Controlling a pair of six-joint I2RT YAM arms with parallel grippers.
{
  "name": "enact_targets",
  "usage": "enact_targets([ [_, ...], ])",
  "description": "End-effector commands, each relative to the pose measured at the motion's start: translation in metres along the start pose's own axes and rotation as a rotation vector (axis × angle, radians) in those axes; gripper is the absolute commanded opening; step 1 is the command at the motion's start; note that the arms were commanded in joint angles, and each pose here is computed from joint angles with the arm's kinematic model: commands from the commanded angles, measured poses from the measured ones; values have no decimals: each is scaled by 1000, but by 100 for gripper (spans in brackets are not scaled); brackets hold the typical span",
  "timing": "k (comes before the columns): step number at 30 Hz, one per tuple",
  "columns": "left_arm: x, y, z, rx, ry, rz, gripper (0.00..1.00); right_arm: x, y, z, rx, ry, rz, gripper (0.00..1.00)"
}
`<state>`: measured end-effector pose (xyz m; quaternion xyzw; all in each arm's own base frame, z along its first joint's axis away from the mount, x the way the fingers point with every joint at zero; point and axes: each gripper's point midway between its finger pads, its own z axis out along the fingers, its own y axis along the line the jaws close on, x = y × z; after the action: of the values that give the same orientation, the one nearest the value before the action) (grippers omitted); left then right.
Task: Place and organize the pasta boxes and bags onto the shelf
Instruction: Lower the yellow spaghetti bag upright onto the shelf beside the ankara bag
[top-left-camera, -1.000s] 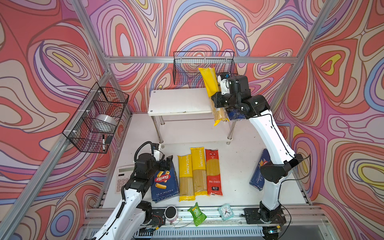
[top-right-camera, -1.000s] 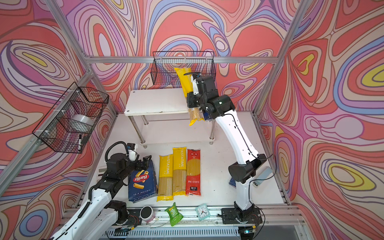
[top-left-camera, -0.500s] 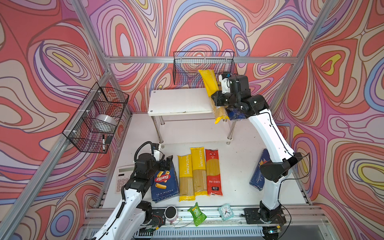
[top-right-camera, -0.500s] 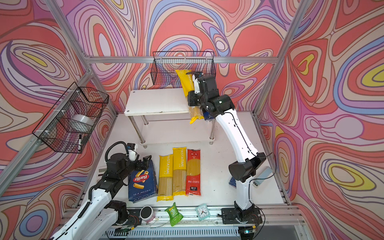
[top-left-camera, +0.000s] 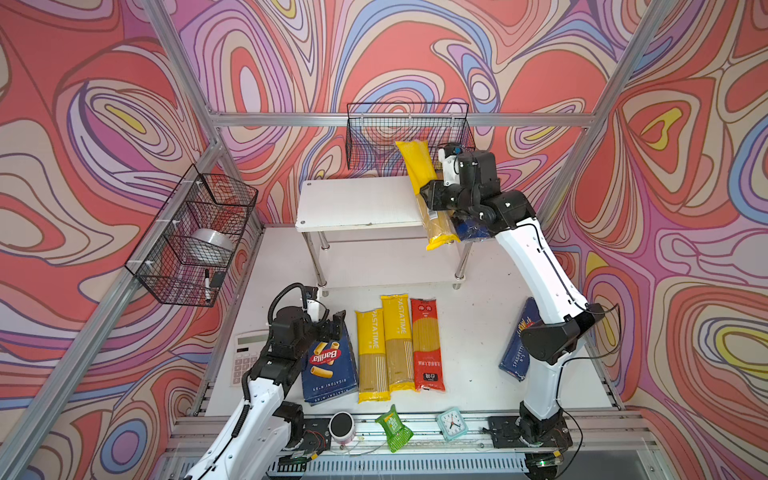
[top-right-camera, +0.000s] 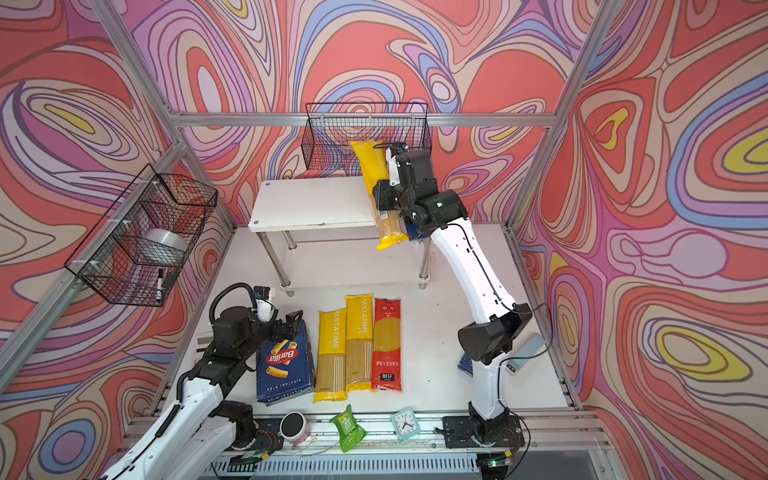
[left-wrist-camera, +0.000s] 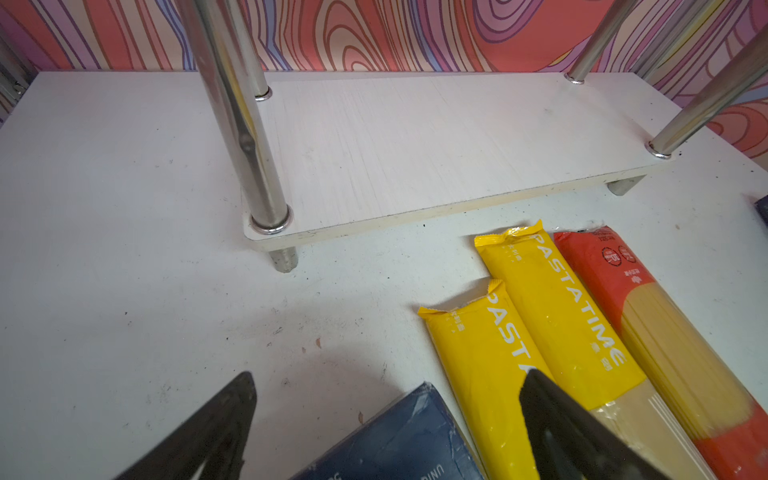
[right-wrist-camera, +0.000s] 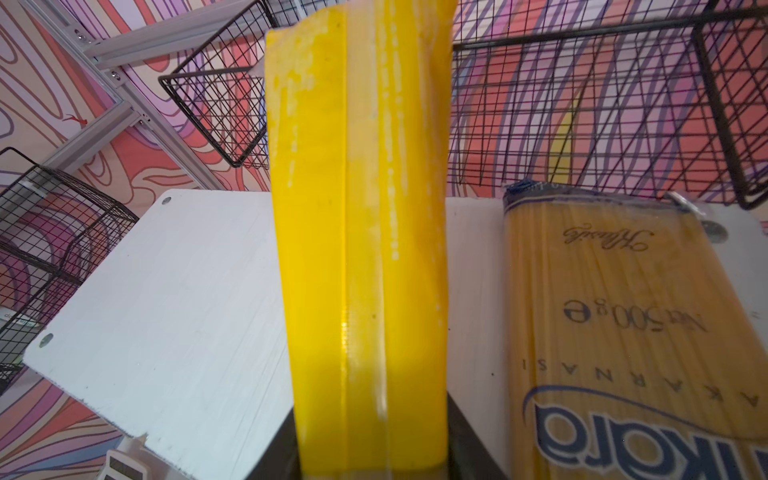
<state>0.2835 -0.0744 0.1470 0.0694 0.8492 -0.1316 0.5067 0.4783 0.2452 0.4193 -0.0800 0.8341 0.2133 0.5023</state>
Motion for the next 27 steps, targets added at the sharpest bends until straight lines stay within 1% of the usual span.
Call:
enact_targets([
  [1,-2,-4,-1,19,-16,21,100,-20,-4,-17,12,-75,7,43],
  [11,-3,-3,-2,13,-24,19,100,3,-12,-4,37,-15,12,44],
  [27,-2,-3,-1,16,-17,20,100,19,-17,-3,53,30,31,47],
])
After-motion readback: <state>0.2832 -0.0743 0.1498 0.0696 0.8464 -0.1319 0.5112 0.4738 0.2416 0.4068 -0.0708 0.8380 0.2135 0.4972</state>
